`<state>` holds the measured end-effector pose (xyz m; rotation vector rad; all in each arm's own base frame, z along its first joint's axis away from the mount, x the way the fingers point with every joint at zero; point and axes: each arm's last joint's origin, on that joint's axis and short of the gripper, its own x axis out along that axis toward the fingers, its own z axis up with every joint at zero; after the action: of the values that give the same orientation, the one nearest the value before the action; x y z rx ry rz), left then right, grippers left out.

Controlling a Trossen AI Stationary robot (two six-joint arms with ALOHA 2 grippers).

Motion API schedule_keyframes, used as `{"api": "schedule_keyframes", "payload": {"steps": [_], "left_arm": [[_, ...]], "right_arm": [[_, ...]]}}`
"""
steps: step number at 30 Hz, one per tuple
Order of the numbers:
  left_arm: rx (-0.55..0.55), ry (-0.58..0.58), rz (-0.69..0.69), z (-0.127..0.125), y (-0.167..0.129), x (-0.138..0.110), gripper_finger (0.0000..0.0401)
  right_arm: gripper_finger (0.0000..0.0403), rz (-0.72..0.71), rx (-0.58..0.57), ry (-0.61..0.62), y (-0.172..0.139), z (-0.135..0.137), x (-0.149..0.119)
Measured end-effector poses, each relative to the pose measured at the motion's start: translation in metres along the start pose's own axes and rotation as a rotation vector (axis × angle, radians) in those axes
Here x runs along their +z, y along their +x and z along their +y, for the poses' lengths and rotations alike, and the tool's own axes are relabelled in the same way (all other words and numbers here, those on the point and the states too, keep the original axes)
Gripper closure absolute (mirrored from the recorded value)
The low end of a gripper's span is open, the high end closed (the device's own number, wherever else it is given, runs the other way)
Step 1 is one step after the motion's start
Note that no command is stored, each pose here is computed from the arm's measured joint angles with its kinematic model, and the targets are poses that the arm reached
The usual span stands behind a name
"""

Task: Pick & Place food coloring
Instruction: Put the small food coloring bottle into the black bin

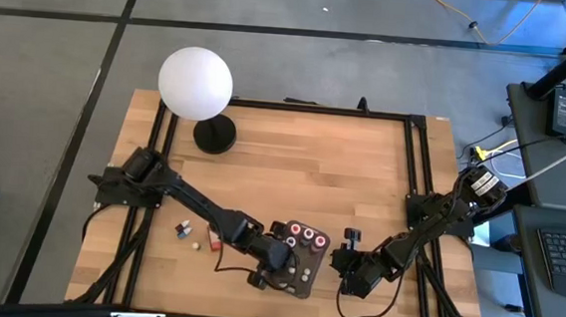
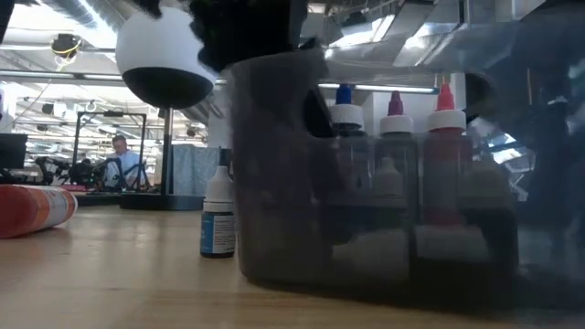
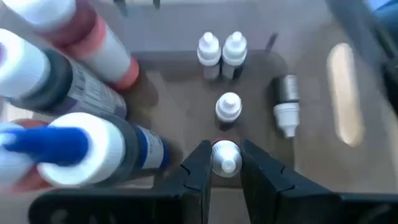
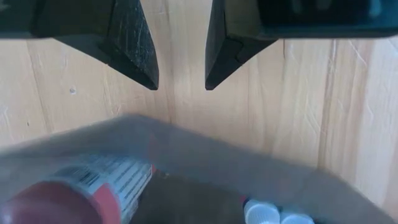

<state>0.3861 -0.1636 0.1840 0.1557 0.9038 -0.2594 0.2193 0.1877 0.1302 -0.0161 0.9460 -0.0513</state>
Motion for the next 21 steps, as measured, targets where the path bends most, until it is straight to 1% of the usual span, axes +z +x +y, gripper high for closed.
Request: {"api": "schedule_keyframes", "payload": {"steps": [7, 12, 21], "left_arm": [[-0.015, -0.004, 0.032, 0.0, 0.014, -0.006, 0.0341], [-0.048, -0.008, 0.036, -0.001, 0.016, -0.007, 0.034], [-0.051, -0.008, 0.03, -0.001, 0.016, -0.006, 0.0312]], "right_arm": [[0.0269, 0.001, 0.0, 0.0, 0.0, 0.0, 0.0], [0.0269, 0.0, -0.001, 0.0, 0.0, 0.0, 0.0], [0.0269, 0.0, -0.001, 0.0, 0.0, 0.0, 0.0]]}}
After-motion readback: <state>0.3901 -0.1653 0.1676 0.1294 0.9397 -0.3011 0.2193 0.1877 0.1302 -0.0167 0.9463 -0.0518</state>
